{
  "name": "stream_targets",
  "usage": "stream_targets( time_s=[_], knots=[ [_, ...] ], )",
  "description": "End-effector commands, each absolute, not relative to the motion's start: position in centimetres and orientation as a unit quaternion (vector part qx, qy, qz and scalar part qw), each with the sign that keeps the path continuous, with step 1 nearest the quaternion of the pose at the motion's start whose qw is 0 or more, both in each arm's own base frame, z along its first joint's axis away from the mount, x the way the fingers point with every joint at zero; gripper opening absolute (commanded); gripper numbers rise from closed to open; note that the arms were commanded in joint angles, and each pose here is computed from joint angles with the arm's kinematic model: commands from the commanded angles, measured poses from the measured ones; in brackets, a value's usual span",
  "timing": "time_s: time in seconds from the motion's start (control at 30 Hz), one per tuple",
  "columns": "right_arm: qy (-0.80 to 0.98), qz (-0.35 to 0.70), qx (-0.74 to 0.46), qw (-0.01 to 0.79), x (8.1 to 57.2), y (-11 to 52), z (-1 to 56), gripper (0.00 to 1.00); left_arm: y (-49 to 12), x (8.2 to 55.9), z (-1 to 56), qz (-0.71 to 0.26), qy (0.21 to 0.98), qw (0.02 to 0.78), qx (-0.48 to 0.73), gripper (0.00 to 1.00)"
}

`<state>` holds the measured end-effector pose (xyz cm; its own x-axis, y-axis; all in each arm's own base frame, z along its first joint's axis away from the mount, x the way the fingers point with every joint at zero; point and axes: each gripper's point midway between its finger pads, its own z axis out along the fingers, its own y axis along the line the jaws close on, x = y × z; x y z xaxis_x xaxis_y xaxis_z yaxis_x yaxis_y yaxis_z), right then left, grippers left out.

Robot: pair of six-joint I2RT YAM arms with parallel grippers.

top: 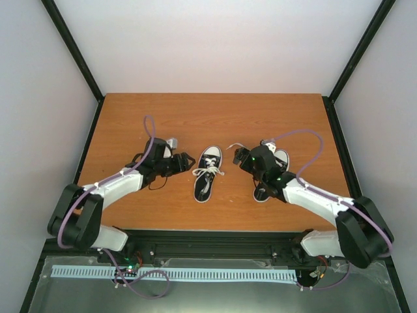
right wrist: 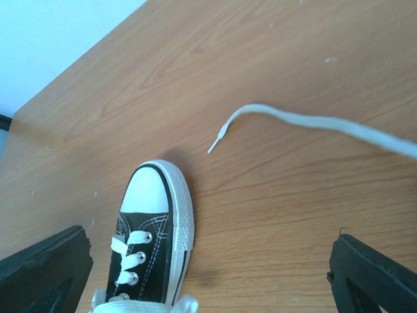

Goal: Tie the shoes
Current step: Tie the shoelace on the shoe, then move the shoe to the center of the board.

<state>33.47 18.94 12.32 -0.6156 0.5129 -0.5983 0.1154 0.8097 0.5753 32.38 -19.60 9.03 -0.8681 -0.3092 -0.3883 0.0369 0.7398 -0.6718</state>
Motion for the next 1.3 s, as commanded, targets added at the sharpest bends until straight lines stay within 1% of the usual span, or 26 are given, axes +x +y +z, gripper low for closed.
stream_targets(
  time_s=[0.0,0.1,0.13,0.33,0.47,0.73,0.8,0.83,0.87,0.9,0.97,1.03,1.17,1.27],
  knots=[
    [0.87,0.18,0.169,0.426,32.8,15.5,13.7,0.99,-21.0,29.8,10.2,-0.299,0.922,0.247,-0.005,0.7],
    [0.868,0.169,0.178,0.431,32.3,14.0,14.0,1.0,-22.3,28.1,9.9,-0.298,0.927,0.226,0.017,0.61],
    [0.868,0.166,0.182,0.432,32.1,13.6,14.0,1.0,-22.8,27.7,9.8,-0.302,0.928,0.218,0.025,0.6],
    [0.867,0.148,0.199,0.432,31.4,11.8,14.0,1.0,-25.9,26.4,9.4,-0.308,0.929,0.192,0.068,0.59],
    [0.863,0.147,0.205,0.437,30.8,11.1,14.2,1.0,-27.4,26.2,9.2,-0.307,0.928,0.188,0.093,0.59],
    [0.86,0.147,0.22,0.436,30.0,10.3,13.6,1.0,-28.4,27.3,6.9,-0.277,0.937,0.183,0.111,0.56],
    [0.861,0.141,0.222,0.436,29.8,10.0,13.5,1.0,-29.2,27.8,7.0,-0.286,0.932,0.188,0.119,0.51],
    [0.861,0.137,0.223,0.435,29.7,9.9,13.4,1.0,-29.5,28.1,7.0,-0.291,0.93,0.191,0.121,0.46],
    [0.862,0.13,0.223,0.436,29.7,9.7,13.5,1.0,-29.7,28.4,7.2,-0.291,0.928,0.196,0.124,0.38],
    [0.864,0.121,0.221,0.436,29.6,9.4,13.5,1.0,-29.7,28.8,7.3,-0.284,0.929,0.203,0.123,0.27],
    [0.867,0.099,0.212,0.439,29.4,8.8,13.8,1.0,-29.1,30.1,8.2,-0.257,0.932,0.228,0.116,0.11],
    [0.873,0.08,0.196,0.439,29.4,8.2,14.6,1.0,-28.0,31.7,9.8,-0.217,0.933,0.264,0.111,0.02],
    [0.906,0.069,0.155,0.389,29.6,8.0,13.5,1.0,-25.6,36.4,14.5,-0.144,0.926,0.332,0.105,0.01],
    [0.919,0.065,0.159,0.354,29.4,7.1,11.9,1.0,-23.2,40.8,18.1,-0.13,0.918,0.365,0.082,0.01]
  ],
)
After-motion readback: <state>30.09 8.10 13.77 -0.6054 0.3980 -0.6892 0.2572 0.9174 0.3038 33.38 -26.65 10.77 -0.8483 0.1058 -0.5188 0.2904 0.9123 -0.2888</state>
